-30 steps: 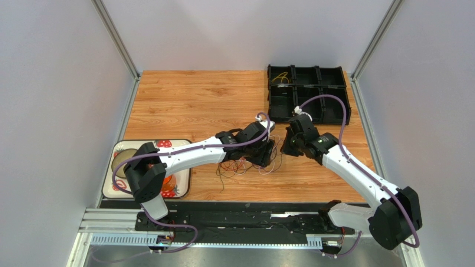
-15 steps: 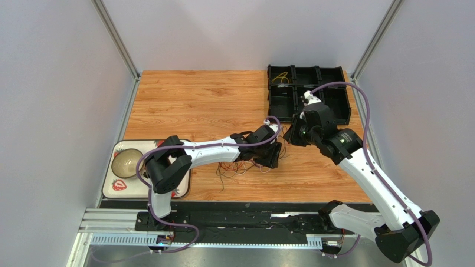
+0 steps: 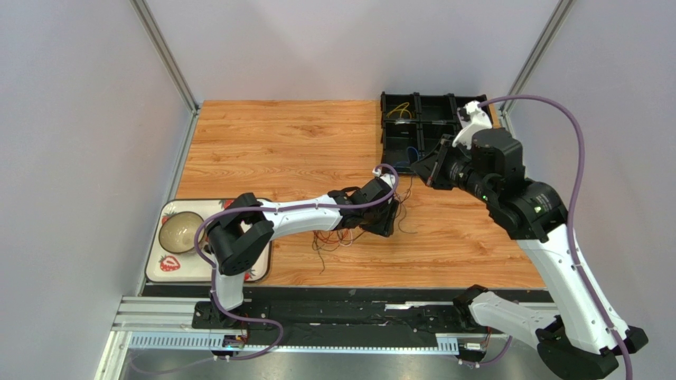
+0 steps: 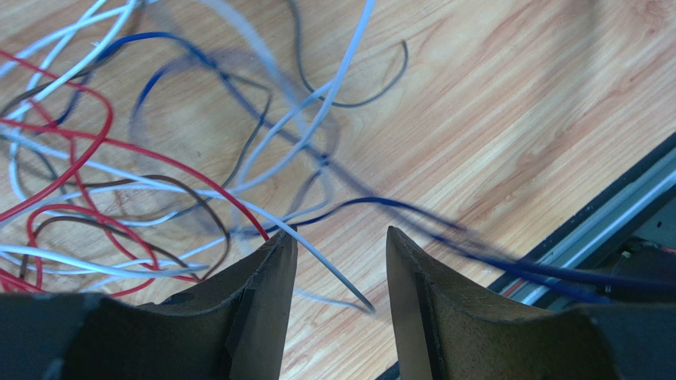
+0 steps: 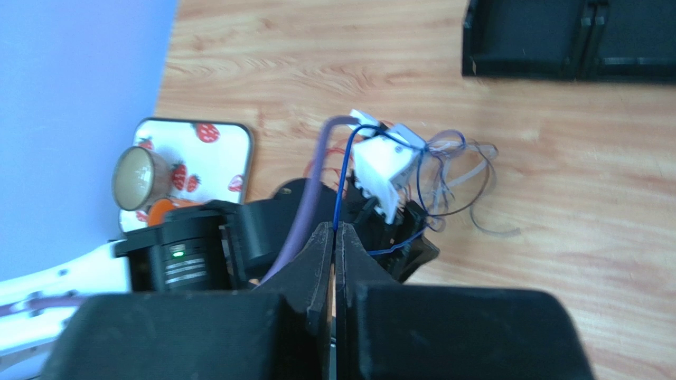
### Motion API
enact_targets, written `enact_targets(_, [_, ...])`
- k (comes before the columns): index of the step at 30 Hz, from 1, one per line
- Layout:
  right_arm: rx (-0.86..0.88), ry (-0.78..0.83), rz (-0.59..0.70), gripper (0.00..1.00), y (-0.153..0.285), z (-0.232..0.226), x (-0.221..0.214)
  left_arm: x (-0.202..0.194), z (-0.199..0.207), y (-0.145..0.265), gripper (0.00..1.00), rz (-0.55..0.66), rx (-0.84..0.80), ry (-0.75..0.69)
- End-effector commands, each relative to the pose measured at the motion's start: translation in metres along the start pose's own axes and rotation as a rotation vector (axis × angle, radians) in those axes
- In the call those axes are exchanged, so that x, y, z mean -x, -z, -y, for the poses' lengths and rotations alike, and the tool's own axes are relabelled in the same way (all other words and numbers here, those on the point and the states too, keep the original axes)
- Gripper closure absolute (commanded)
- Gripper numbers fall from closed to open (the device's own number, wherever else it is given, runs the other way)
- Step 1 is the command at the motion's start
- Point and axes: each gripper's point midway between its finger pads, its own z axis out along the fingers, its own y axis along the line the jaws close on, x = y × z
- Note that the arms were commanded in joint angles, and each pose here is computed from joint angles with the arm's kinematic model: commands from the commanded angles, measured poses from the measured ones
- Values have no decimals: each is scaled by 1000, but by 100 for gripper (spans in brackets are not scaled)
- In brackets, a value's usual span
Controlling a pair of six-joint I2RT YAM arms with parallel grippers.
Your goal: Untangle the cables
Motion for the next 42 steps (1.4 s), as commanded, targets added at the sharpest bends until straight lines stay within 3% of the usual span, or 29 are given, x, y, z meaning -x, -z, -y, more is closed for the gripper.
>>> enact_targets(1, [116, 48, 110, 100, 38, -31, 37, 8, -2, -1, 46, 31, 24, -4])
enact_targets(22, [477, 62, 717, 100, 196, -128, 192, -5, -17, -10, 48, 8, 73, -13])
enact_targets(29, [367, 78, 804, 100, 194, -112, 210, 18, -20, 25, 47, 77, 104, -53])
enact_targets(35, [373, 75, 1082, 100, 273, -114, 252, 12, -43, 23, 47, 43, 163, -58])
enact_targets(37, [404, 83, 1118, 100, 289, -122, 261, 5, -49, 18, 44, 20, 168, -43])
enact_targets(39, [389, 98, 1122, 100, 288, -123, 264, 0, -54, 17, 34, 8, 178, -35])
enact_targets(42, [314, 97, 1118, 100, 276, -110, 263, 5, -54, 29, 23, 56, 127, 1])
